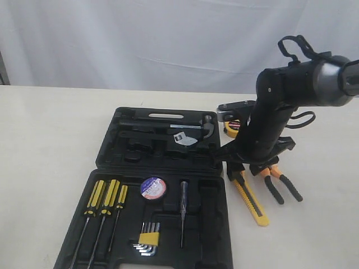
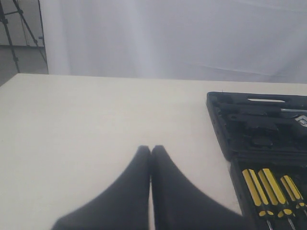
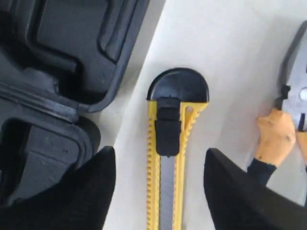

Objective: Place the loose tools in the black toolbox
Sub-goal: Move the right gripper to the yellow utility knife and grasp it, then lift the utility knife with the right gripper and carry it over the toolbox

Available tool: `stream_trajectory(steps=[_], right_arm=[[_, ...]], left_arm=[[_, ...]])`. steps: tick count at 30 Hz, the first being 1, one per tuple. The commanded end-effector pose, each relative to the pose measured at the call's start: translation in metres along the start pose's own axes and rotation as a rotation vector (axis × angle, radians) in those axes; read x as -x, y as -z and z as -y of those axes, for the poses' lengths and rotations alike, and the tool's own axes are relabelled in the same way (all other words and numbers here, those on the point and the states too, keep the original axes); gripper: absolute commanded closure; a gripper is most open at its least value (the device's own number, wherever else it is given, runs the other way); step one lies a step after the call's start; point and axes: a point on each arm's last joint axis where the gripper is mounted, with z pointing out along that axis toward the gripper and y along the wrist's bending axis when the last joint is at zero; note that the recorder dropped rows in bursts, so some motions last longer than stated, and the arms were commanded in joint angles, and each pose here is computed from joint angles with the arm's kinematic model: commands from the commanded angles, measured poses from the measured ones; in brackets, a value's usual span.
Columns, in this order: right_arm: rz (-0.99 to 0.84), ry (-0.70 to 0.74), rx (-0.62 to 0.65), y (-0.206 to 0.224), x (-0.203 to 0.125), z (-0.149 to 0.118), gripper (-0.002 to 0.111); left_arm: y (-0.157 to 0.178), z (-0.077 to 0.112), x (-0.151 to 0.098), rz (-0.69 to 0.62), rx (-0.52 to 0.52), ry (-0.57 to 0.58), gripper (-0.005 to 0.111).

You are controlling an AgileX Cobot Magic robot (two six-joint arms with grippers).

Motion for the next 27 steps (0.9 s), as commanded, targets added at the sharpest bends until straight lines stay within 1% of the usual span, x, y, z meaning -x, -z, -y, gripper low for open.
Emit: stream_trajectory(steps=[1, 6, 14, 21, 23, 24, 27], right_arm=[[0.031, 0.008, -0.024, 0.002, 0.004, 0.005, 0.055], [0.039, -0.001, -0.023, 0.0, 0.005, 0.005, 0.055], [-0.026, -0.031, -0.026, -0.025, 0.001, 0.005, 0.055], [-0.036, -0.031, -0.026, -0.032, 0.001, 0.005, 0.055], [-0.044, -0.035, -0.027, -0.033, 0.0, 0.006, 0.06], [-0.048, -0.037, -0.027, -0.034, -0.001, 0.006, 0.066], [-0.062, -0.038, -0.028, -0.034, -0.002, 0.006, 0.087]], left_arm=[[0.0, 0.0, -0.001, 0.0, -0.003, 0.003, 0.107], [0.0, 0.0, -0.001, 0.0, -0.003, 0.003, 0.107], [0.0, 0.0, -0.001, 0.0, -0.003, 0.003, 0.107], [0.0, 0.0, -0.001, 0.0, -0.003, 0.003, 0.107], [0.0, 0.0, -0.001, 0.0, -0.003, 0.003, 0.107], [0.0, 0.0, -0.001, 0.0, -0.003, 0.003, 0.107], [0.0, 0.0, -0.001, 0.0, -0.003, 0.003, 0.107]])
